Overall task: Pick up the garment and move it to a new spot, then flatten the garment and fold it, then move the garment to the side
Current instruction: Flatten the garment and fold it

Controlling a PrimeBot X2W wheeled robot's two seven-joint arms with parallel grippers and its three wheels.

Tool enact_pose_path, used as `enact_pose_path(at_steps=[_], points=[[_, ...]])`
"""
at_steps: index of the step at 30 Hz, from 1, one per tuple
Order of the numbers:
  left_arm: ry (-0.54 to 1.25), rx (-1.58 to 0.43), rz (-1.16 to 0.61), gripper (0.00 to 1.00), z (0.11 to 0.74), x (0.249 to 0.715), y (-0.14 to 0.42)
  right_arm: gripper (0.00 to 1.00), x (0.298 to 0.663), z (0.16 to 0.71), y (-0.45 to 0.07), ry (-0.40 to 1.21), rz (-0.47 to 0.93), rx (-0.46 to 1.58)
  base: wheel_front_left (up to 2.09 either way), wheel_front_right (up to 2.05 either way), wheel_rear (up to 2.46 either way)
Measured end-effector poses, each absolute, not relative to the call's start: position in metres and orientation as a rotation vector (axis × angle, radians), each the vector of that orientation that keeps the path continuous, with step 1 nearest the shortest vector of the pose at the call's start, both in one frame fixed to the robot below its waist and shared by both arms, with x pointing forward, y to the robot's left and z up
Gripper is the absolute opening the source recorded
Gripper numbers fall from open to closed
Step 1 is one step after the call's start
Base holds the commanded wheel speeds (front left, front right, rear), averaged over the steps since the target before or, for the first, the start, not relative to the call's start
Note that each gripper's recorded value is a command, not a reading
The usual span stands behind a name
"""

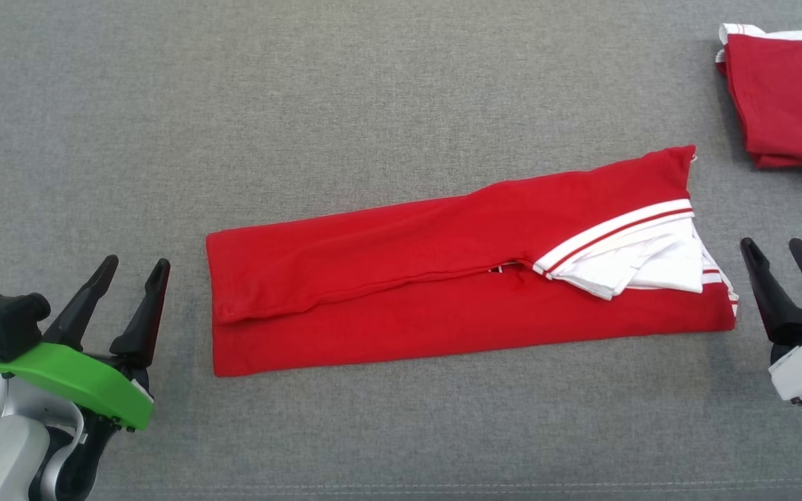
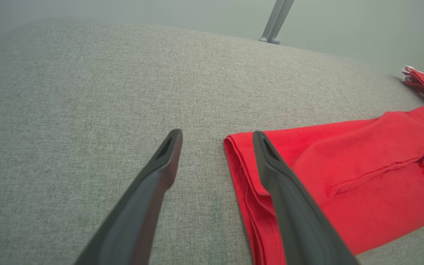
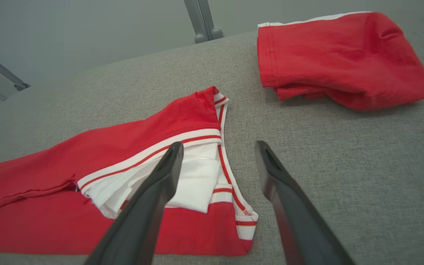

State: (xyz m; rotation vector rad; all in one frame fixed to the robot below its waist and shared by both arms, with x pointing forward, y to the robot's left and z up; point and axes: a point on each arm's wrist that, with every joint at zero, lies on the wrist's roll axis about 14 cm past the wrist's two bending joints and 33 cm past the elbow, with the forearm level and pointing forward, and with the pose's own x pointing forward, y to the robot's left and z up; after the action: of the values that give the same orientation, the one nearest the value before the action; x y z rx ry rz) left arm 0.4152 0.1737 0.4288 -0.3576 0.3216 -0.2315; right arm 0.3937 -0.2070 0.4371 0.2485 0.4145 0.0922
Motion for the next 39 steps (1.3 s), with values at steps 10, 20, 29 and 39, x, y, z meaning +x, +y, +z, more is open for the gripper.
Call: enact_pose_path(at_steps=[10, 20, 29, 39], points=[[0.142, -0.309, -0.111, 1.0, 0.471, 0.416, 0.201, 1.0, 0.418, 0.398, -0.207, 0.569, 0.056, 0.318, 0.0, 0.0, 0.0], [0.102, -0.294, 0.035, 1.0, 0.477, 0.393, 0.235, 1.0, 0.422, 0.353, -0.194, 0.722, 0.048, 0.341, 0.0, 0.0, 0.0], [0.096, -0.305, 0.169, 1.0, 0.477, 0.365, 0.267, 0.6, 0.437, 0.349, -0.161, 0.759, 0.116, 0.435, 0.0, 0.0, 0.0], [0.052, -0.311, 0.191, 1.0, 0.486, 0.363, 0.27, 0.0, 0.435, 0.358, -0.164, 0.778, 0.121, 0.548, 0.0, 0.0, 0.0]])
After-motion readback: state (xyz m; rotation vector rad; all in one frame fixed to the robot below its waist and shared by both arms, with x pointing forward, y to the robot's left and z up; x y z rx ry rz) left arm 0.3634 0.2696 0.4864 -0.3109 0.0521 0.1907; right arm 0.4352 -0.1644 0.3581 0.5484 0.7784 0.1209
